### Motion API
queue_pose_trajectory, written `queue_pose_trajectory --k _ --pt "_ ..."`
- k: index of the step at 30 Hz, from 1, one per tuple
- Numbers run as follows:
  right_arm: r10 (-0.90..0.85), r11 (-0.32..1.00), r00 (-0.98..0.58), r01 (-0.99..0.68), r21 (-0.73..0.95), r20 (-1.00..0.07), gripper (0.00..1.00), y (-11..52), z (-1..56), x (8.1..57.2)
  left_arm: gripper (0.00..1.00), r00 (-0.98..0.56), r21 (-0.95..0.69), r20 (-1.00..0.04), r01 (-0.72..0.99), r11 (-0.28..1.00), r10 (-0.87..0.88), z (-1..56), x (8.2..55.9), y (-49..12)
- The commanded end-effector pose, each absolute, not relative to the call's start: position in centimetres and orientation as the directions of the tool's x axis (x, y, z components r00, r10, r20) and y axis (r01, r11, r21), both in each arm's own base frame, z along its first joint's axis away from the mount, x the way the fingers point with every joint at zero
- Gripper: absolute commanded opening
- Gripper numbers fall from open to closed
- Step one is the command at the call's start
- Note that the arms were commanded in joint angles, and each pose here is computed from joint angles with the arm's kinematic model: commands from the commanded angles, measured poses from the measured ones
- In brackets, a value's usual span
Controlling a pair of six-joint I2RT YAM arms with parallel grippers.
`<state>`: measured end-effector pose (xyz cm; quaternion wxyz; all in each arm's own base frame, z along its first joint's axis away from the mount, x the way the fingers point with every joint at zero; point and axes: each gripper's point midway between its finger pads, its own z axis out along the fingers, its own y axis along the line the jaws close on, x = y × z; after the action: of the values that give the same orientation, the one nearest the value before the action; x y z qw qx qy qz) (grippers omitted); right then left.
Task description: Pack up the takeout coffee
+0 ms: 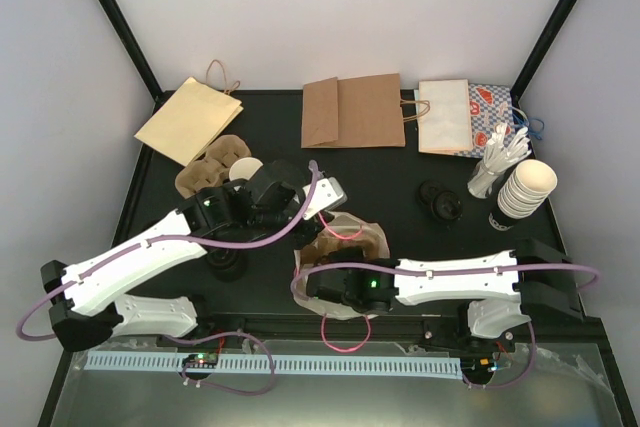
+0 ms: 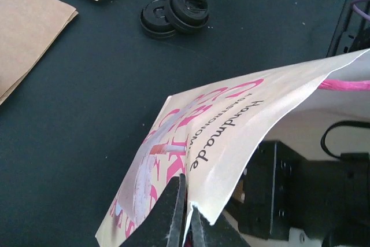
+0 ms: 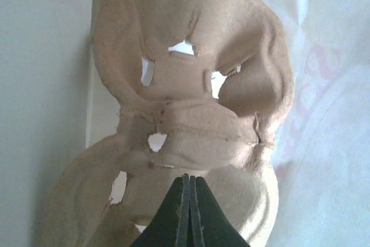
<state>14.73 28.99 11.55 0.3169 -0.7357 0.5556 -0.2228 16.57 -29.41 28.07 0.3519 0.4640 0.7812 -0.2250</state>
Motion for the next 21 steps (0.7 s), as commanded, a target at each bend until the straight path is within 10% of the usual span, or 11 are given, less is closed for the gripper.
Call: queue_pose_trajectory --k 1,21 --pt "-0.964 -0.172 0.266 -0.672 -0.720 -0.017 0.01 29.3 11.8 14.7 0.01 -0.329 -0.036 -0.783 0.871 0.489 0.528 30.4 17.1 -30.0" --pt "-0.997 0.023 0.049 -0.606 -0.795 -0.067 0.01 26.0 15.1 17.3 0.02 -0.291 -0.004 -0.763 0.895 0.446 0.577 28.3 15.7 -28.4"
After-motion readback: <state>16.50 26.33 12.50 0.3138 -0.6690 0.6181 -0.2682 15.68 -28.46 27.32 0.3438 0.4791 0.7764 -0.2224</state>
